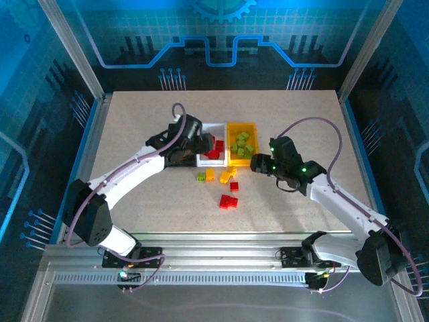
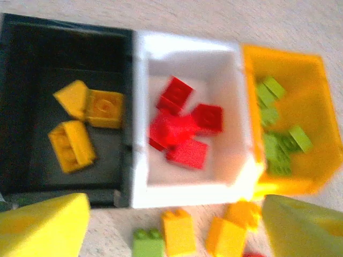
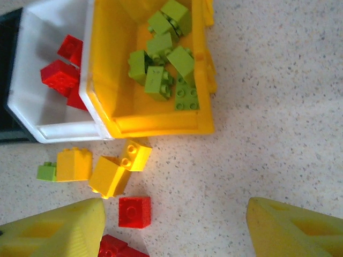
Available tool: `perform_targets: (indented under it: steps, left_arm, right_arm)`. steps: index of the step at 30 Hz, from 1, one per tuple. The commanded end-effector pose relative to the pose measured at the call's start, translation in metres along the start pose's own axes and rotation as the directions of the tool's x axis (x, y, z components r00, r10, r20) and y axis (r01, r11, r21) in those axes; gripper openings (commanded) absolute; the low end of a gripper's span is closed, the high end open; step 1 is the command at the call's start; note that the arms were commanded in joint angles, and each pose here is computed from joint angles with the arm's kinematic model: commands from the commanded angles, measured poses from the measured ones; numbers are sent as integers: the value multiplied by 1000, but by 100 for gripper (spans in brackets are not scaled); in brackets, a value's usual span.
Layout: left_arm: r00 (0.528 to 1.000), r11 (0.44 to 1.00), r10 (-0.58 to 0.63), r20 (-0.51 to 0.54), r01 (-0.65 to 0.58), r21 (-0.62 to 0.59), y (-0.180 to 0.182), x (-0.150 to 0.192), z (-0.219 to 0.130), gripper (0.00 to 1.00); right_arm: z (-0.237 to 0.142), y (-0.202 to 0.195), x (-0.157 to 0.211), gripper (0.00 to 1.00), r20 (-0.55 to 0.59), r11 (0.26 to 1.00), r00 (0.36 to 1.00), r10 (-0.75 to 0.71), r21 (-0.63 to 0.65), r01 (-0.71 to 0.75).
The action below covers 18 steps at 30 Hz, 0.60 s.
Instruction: Sort the legos into containers by color
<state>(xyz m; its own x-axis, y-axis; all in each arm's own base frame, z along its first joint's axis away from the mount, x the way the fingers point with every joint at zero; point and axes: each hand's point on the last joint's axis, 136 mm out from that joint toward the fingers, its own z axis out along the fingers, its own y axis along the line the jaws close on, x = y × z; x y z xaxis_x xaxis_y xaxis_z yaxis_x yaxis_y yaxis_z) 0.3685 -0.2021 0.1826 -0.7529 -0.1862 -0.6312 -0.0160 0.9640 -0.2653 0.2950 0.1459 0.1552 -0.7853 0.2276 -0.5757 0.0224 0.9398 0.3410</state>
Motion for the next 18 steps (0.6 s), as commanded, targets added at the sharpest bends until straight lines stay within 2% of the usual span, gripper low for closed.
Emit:
perform_targets:
  steps: [1, 3, 7, 18]
  left_arm:
    - [994, 998, 47, -101, -43, 46, -16, 45, 13, 73]
    - [989, 997, 50, -137, -43, 59, -20, 62, 24, 66]
    - [981, 997, 67, -183, -58, 55, -21, 83, 46, 60]
    - [966, 990, 132, -221, -141, -25, -8, 108, 82, 59]
  right_arm:
    - [2, -2, 0, 71, -2, 1000, 1000, 28, -1, -28]
    - [1, -2, 0, 71, 1, 1000, 1000, 29, -2, -29]
    - [-1, -2, -1, 71, 3, 1000, 1000, 25, -2, -25]
    - [-7, -3, -5, 71, 21, 1000, 1000, 13, -1, -13]
